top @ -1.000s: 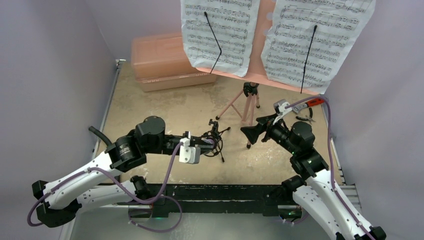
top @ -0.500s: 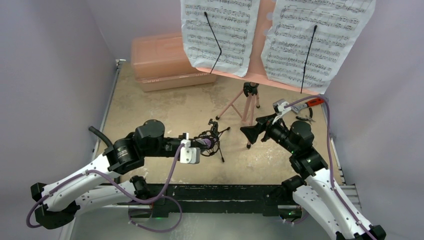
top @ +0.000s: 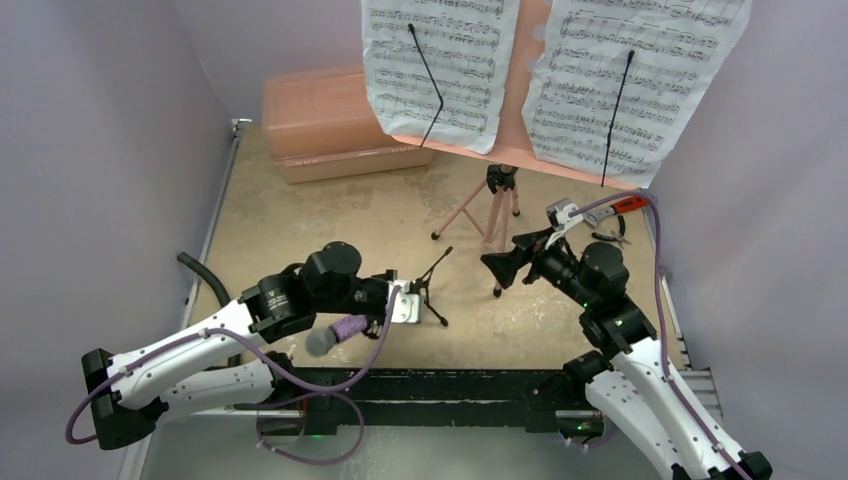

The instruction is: Set up the instrument practice props

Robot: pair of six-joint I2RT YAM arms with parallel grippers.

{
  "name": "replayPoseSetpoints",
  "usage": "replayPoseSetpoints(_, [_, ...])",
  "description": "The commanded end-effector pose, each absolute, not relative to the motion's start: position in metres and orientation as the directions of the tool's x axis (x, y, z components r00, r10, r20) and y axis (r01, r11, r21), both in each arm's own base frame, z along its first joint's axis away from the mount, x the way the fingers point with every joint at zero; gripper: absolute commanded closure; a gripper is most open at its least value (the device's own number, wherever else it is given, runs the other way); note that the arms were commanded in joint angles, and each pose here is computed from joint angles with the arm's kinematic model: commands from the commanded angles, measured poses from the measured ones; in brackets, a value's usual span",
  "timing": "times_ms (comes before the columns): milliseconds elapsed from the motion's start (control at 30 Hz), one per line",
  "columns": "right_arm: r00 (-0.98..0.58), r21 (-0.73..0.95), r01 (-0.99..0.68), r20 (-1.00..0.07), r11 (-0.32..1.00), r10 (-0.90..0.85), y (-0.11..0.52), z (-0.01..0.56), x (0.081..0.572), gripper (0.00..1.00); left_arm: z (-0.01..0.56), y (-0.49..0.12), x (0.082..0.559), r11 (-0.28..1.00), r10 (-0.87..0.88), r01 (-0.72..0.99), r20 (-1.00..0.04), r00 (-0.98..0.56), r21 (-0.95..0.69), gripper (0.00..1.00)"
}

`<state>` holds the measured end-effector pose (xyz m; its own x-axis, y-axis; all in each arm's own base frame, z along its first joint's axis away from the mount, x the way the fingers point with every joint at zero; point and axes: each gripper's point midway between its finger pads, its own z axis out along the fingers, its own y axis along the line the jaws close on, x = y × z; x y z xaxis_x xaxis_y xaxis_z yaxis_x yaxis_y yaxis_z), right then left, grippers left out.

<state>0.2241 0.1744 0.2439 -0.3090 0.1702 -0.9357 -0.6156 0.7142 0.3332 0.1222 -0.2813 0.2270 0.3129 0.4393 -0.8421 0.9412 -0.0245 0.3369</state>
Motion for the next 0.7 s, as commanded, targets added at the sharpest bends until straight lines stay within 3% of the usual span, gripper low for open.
replayPoseSetpoints(0, [-0.249, 0.303, -0.644, -0.951, 0.702, 0.182, 0.174, 0.267, 0.221, 0.02, 0.257, -0.292, 0.123, -0.004, 0.336, 0.925, -0.87, 0.36, 0.381, 0.98])
replayPoseSetpoints(200, [-0.242, 0.301, -0.646, -0.952, 0.701, 0.186, 0.174, 0.268, 0.221, 0.02, 0.277, -0.289, 0.128, 0.071, 0.293, 0.917, -0.887, 0.357, 0.392, 0.95])
replayPoseSetpoints(367, [-0.243, 0.308, -0.647, -0.95, 0.698, 0.194, 0.175, 0.269, 0.222, 0.02, 0.28, -0.276, 0.135, 0.178, 0.316, 0.924, -0.909, 0.272, 0.338, 0.79])
replayPoseSetpoints(667, [-0.261, 0.317, -0.646, -0.947, 0.695, 0.19, 0.176, 0.261, 0.221, 0.02, 0.263, -0.221, 0.146, 0.541, 0.377, 0.84, -0.907, -0.187, 0.051, 0.49])
